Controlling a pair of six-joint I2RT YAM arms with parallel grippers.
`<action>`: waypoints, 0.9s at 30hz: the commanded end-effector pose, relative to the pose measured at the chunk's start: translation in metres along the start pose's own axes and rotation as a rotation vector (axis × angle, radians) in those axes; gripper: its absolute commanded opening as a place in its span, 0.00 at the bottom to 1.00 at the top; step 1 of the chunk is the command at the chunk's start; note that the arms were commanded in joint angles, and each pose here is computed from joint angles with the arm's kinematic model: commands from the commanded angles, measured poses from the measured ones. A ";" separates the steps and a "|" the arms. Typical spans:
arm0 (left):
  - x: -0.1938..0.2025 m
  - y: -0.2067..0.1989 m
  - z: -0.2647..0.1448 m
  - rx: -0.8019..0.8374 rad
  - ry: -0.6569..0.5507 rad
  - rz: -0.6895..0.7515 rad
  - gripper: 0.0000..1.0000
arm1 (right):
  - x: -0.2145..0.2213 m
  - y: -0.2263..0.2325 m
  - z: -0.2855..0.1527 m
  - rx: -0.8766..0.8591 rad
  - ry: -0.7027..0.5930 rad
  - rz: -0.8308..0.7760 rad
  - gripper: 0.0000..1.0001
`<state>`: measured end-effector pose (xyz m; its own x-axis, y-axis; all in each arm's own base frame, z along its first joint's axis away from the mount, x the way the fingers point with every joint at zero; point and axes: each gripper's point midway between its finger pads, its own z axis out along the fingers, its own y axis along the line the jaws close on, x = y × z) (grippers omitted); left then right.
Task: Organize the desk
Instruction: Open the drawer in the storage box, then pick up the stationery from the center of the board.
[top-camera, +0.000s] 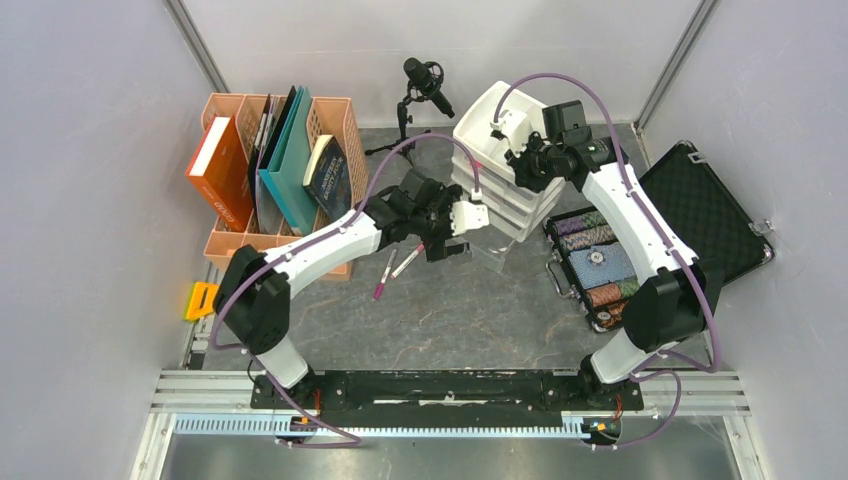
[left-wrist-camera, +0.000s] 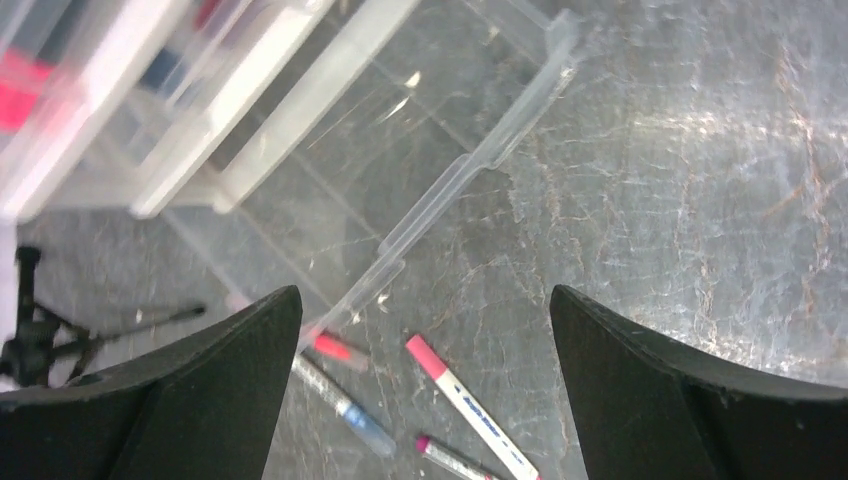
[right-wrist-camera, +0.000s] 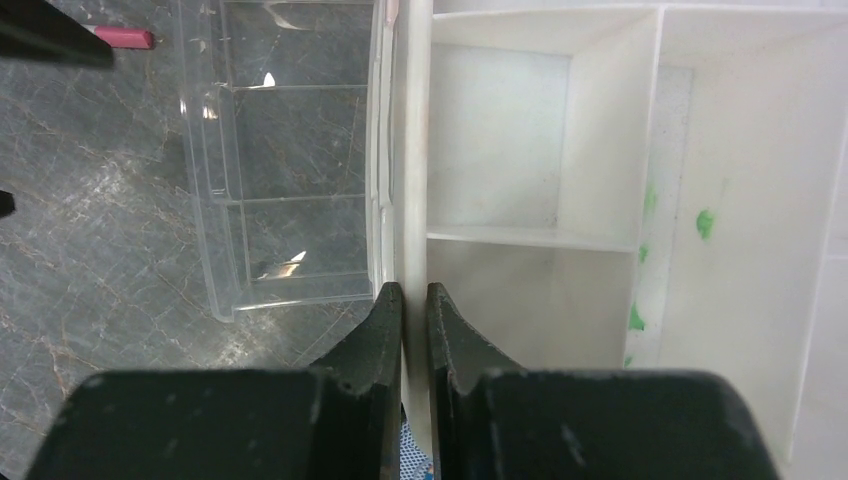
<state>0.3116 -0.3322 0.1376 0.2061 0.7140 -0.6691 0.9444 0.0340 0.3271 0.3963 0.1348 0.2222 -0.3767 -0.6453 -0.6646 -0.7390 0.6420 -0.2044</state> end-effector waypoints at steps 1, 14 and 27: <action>0.008 0.029 -0.037 -0.230 0.085 -0.253 1.00 | 0.020 -0.029 -0.004 0.113 0.095 -0.039 0.00; 0.114 0.070 -0.047 -0.403 0.312 -0.537 0.97 | 0.023 -0.024 -0.010 0.105 0.076 -0.042 0.02; 0.183 0.091 -0.004 -0.360 0.496 -0.583 0.79 | 0.023 -0.020 -0.011 0.094 0.062 -0.043 0.01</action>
<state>0.4170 -0.1988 0.0390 -0.4912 0.7502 -0.4426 0.7328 0.6306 0.2556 0.3968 0.1304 0.2227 -0.3557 -0.6553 -0.6664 -0.7369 0.6352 -0.2312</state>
